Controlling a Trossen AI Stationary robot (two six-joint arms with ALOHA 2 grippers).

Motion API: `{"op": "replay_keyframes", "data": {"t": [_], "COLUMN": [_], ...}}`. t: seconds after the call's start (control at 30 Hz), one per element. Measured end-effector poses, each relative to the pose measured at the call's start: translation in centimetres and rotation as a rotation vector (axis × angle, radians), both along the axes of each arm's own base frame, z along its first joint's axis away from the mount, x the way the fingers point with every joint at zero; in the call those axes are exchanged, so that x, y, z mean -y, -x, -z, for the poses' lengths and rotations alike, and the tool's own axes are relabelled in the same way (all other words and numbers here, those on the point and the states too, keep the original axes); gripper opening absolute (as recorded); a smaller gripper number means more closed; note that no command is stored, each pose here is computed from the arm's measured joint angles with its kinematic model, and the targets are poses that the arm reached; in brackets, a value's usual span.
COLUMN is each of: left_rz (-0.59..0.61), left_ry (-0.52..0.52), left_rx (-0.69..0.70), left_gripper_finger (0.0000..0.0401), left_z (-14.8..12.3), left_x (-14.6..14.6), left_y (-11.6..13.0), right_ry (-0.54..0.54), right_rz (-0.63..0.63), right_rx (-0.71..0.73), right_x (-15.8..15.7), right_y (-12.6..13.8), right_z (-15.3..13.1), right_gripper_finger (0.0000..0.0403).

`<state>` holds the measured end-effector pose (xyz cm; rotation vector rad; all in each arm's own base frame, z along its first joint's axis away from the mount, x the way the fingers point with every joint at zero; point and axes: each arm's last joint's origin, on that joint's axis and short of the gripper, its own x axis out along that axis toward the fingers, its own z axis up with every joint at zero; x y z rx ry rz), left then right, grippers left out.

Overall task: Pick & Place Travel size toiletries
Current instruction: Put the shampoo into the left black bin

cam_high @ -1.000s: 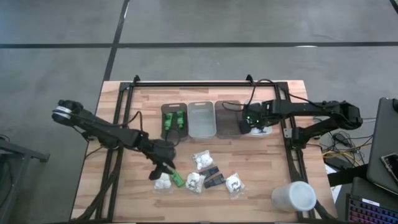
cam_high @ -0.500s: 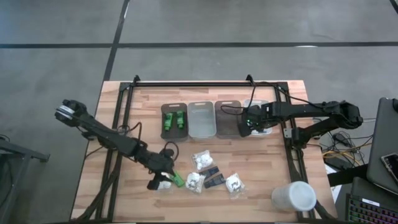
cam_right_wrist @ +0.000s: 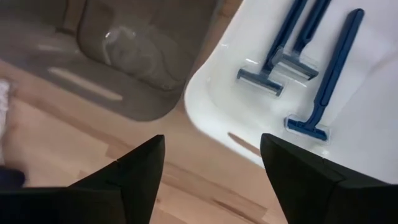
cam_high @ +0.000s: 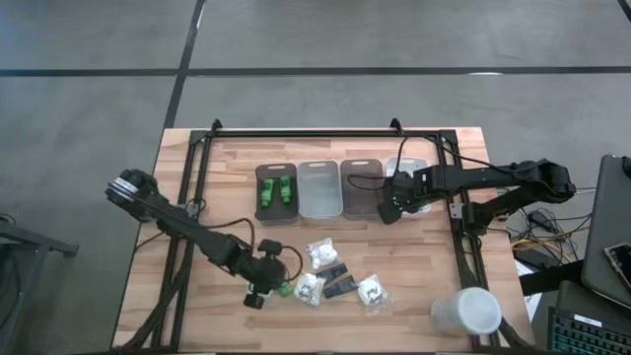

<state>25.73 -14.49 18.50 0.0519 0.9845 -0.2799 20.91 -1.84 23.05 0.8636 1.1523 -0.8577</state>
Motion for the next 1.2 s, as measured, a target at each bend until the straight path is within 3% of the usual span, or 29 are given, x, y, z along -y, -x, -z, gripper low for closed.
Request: {"op": "replay_keyframes", "data": {"t": [0.2,0.47,0.63,0.93,1.2], "left_rz": [-0.026,0.076,0.131,0.183,0.133], "left_ry": [-0.059,-0.147,-0.189,-0.232,-0.212], "left_rx": [-0.004,-0.056,-0.083,-0.161,-0.153], "left_gripper_finger": [0.0169,0.0264,0.0285,0.0250,0.0157], "left_z": [-0.1,0.6,1.7,4.2,3.2], "left_x": [0.6,1.1,1.3,1.5,1.0], "left_y": [-1.5,-2.3,-2.5,-2.9,-2.7], "right_ry": [0.006,0.012,0.020,0.052,0.050], "right_rz": [-0.071,-0.104,-0.141,-0.165,-0.168], "right_rx": [-0.004,-0.009,-0.015,-0.029,-0.047], "right_x": [-0.9,-1.0,-1.0,-1.0,-1.0], "right_y": [-0.1,0.0,0.0,0.1,0.3], "right_z": [0.0,0.0,0.0,0.2,0.6], "right_gripper_finger": [0.0241,0.0225,0.0219,0.0238,0.0263]}}
